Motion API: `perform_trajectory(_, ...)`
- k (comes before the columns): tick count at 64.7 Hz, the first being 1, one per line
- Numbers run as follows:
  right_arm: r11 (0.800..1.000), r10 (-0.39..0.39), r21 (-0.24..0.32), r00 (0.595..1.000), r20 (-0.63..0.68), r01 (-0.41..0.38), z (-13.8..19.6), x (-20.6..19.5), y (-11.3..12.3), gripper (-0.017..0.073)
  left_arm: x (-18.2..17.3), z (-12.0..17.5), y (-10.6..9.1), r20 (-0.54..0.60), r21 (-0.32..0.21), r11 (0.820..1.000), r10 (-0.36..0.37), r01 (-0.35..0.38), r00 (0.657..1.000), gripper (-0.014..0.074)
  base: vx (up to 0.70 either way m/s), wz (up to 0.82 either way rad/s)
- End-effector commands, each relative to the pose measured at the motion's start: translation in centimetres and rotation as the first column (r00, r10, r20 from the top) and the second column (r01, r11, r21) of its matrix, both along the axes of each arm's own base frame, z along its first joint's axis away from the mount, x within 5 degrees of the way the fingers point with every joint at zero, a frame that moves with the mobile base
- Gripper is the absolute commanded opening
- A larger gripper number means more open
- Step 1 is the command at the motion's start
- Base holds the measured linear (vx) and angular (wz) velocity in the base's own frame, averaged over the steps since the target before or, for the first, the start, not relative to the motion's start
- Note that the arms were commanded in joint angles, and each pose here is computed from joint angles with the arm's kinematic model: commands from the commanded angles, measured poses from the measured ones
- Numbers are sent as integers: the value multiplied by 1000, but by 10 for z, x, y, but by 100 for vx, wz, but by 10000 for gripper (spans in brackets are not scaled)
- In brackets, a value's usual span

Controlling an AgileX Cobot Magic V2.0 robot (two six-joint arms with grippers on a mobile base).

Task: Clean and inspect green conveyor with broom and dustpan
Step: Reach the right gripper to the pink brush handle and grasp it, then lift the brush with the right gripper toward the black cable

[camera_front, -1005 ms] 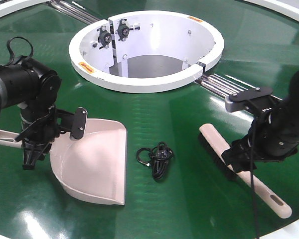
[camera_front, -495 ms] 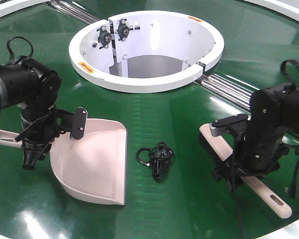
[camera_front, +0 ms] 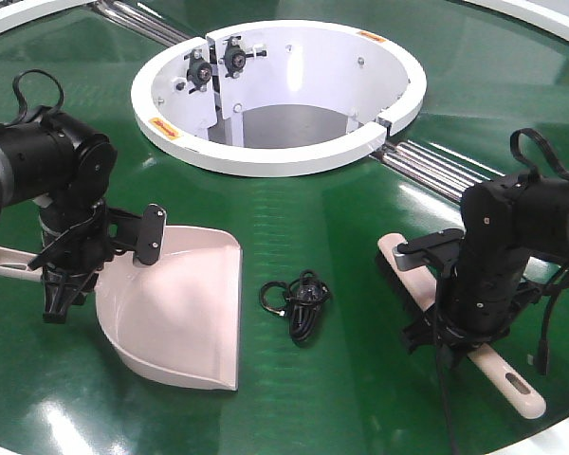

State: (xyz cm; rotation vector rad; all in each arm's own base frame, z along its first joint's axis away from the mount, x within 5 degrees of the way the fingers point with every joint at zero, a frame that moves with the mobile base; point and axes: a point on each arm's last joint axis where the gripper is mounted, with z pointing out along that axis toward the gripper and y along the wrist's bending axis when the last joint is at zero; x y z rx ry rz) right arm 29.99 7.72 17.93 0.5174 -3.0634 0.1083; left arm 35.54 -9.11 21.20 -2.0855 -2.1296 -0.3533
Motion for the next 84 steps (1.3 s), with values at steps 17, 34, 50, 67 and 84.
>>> perform_trajectory(17, 995, -87, 59, 976, 200, 77, 64, -12, -4, -7, -3, 27, -3, 80, -29, 1000, -6, 8, 997, -8, 0, 0)
perform_trajectory(34, 977, -210, 64, 971, 118, 204, 67, -24, -1, -4, -3, 27, -3, 80, -29, 1000, -6, 8, 997, -8, 0, 0)
perform_trajectory(50, 980, -196, 43, 976, 89, 193, 60, -30, 36, -4, -3, 27, -3, 80, -29, 1000, -6, 8, 997, -8, 0, 0)
perform_trajectory(67, 981, -193, 3, 981, -17, 193, 58, -12, 70, -4, -3, 27, -3, 80, -29, 1000, -6, 8, 997, -8, 0, 0)
perform_trajectory(84, 967, -237, 66, 965, -116, 245, 40, 2, 89, -4, -3, 27, -3, 80, -29, 1000, -6, 8, 997, -8, 0, 0)
